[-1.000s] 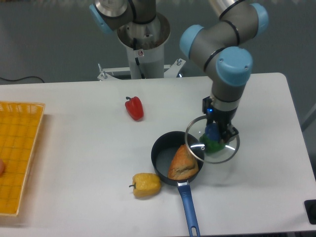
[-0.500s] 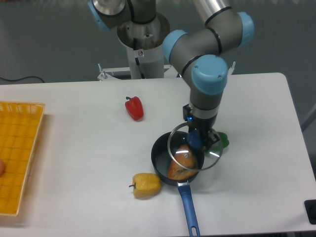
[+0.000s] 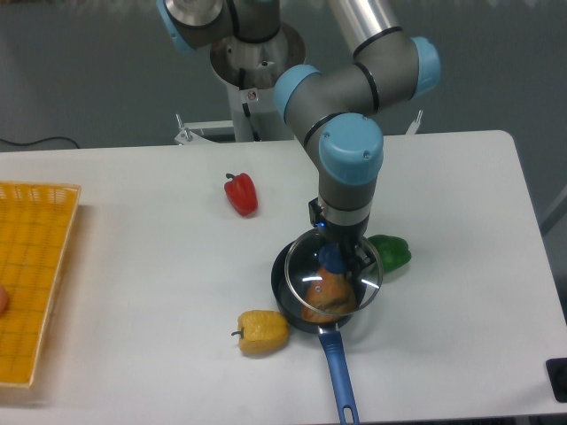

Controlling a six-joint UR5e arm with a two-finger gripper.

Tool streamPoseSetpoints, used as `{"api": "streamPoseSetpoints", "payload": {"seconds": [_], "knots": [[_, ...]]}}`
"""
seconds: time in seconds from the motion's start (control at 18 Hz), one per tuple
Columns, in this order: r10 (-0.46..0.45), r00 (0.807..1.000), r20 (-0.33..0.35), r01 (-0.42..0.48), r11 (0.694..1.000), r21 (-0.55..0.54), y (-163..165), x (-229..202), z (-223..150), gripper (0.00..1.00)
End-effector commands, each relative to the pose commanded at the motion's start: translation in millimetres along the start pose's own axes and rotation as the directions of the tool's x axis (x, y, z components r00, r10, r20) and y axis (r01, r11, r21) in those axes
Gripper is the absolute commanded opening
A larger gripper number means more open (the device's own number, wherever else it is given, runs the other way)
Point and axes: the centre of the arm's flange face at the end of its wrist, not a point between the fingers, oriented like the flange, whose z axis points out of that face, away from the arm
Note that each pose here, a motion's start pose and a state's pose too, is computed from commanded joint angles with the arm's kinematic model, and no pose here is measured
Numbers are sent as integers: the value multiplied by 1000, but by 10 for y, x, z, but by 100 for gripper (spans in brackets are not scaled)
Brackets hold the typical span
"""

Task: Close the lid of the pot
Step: 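Lower the glass lid onto the saucepan rim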

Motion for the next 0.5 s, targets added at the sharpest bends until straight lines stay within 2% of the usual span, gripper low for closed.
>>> {"api": "streamPoseSetpoints", "payload": {"seconds": [0.5], "knots": [[-2, 1000, 5, 2, 1000, -22, -166, 20, 11, 55]]}}
